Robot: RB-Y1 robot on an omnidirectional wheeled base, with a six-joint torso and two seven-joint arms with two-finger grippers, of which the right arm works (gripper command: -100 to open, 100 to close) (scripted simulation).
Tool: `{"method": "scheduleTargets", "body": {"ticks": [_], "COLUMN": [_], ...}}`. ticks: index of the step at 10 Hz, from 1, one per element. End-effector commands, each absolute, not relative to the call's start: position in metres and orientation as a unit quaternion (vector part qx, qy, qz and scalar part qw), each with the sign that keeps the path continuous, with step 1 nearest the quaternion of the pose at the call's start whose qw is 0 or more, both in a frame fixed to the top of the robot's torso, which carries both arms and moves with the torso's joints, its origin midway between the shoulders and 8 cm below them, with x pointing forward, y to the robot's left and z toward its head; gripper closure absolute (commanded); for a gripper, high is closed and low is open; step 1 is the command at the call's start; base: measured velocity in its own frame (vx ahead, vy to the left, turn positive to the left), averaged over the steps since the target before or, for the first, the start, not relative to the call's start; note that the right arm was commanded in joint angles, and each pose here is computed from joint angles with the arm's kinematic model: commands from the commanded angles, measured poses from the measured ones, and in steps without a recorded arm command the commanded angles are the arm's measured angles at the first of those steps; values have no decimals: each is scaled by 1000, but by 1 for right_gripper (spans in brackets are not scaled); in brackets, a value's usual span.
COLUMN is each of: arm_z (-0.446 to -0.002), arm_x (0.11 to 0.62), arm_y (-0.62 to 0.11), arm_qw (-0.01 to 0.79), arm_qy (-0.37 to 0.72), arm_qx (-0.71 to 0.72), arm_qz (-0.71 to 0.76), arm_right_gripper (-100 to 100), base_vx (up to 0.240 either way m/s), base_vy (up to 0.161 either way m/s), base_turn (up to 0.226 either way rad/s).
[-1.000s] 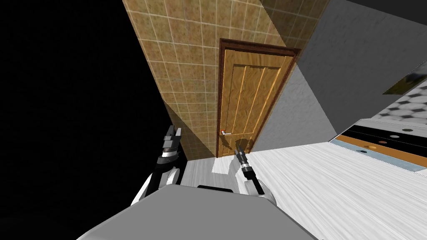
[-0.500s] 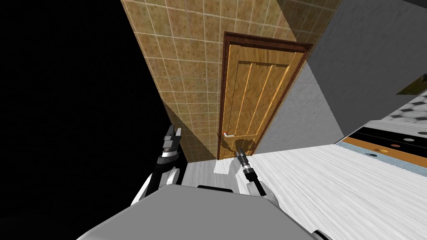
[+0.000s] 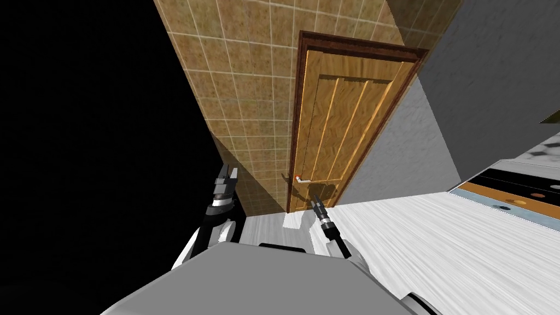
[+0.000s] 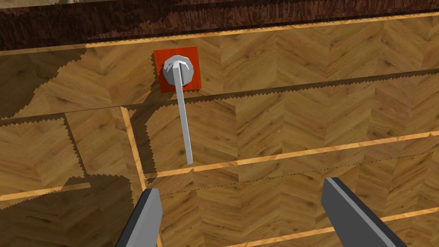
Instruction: Pull the door open
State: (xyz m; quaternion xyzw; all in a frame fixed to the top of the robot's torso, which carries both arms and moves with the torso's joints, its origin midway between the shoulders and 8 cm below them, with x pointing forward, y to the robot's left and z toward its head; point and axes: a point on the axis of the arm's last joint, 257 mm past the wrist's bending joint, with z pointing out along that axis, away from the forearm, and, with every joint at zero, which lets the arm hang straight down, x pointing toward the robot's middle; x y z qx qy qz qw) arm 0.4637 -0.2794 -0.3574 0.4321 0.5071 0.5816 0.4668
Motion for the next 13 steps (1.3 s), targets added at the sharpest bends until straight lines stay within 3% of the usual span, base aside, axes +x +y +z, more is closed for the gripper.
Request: {"method": "scheduleTargets", "body": {"ticks": [1, 12, 13], "arm_z": [-364, -391, -392], "arm_x": [463, 455, 450], "arm_y": [-285, -316, -329], "arm_qw": [464, 456, 461], "arm_qy": [513, 539, 535], "arm_qx": [436, 454, 460], "arm_qz": [576, 544, 539], "arm_right_gripper": [-100, -100, -100], "base_vx": [75, 80, 111], "base_vy": [36, 39, 25], "base_turn": [12, 10, 231]}}
